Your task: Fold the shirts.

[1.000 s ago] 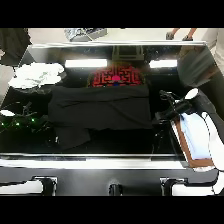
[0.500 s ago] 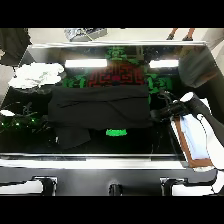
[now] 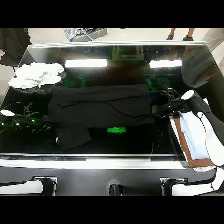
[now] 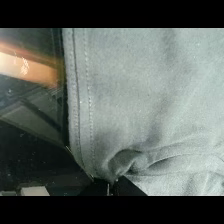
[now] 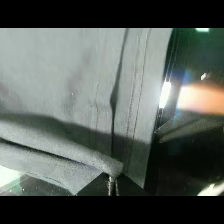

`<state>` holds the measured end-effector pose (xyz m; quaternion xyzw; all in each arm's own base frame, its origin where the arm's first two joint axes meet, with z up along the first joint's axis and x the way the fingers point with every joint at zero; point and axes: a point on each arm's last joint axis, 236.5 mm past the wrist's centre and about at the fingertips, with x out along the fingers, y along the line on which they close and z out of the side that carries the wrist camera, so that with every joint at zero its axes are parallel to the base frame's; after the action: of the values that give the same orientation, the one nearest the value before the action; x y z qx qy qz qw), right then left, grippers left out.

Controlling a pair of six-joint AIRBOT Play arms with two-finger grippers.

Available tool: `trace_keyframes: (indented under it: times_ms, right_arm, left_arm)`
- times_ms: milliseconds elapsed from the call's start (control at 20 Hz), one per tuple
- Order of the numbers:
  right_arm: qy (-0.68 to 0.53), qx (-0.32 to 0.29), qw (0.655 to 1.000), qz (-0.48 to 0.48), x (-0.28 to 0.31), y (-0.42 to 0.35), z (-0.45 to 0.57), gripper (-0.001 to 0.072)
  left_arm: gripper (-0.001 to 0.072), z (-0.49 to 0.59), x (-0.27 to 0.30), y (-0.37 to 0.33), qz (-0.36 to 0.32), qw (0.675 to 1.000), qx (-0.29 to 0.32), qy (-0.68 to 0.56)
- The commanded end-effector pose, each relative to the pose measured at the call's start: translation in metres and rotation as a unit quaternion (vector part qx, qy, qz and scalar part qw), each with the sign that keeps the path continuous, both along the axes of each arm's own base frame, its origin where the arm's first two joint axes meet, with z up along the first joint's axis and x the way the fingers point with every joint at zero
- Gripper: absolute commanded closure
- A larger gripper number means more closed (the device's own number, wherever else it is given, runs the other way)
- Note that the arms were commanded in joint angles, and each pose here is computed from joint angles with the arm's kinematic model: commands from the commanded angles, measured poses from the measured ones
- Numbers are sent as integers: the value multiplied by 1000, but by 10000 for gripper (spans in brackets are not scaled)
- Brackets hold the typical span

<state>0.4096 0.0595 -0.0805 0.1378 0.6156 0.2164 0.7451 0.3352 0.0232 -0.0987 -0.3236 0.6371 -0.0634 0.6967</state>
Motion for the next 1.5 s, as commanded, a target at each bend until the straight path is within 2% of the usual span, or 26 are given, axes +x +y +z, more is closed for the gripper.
trace_keyframes:
  times_ms: [0, 50, 100, 350, 750, 800, 850, 900, 950, 1050, 1250, 1350, 1450]
  right_arm:
    - [20, 3, 1000, 0, -7, 1, -3, 490]
    - [21, 6, 1000, 2, -8, 1, 0, 344]
    - [26, 6, 1000, 8, -10, -2, 5, 231]
    - [105, 2, 994, -17, -42, -29, 1, 219]
    - [123, 12, 989, -80, -47, -6, -33, 227]
    - [127, 12, 989, -79, -48, -3, -36, 275]
    - [124, 9, 989, -78, -45, 0, -39, 386]
    - [117, 4, 990, -81, -41, 3, -40, 551]
    - [113, 2, 990, -86, -38, 6, -41, 665]
    - [105, 1, 991, -86, -35, 9, -40, 678]
    - [21, -14, 1000, -6, -24, 0, 1, 680]
    - [-62, -39, 997, 26, -2, -14, 58, 680]
    - [-201, -110, 972, 49, 28, -40, 159, 680]
  left_arm:
    - [674, 1, -1, 0, -1, 1000, -1, 1]
    - [674, 1, -2, -1, -3, 1000, -3, 3]
    - [674, 1, -3, -2, -4, 1000, -5, 5]
    - [674, 2, -5, -4, -7, 1000, -8, 8]
    - [674, 2, -5, -4, -9, 1000, -9, 8]
    - [674, 2, -6, -4, -9, 1000, -10, 8]
    - [674, 2, -6, -5, -10, 1000, -10, 9]
    - [674, 3, -7, -5, -11, 1000, -12, 10]
    - [674, 3, -8, -6, -12, 1000, -14, 12]
    - [674, 4, -9, -7, -15, 1000, -17, 14]
    - [677, 36, 3, -5, -46, 999, -16, -16]
    - [678, 90, 31, 7, -46, 995, 17, -83]
    - [678, 198, 71, 25, -20, 973, 81, -215]
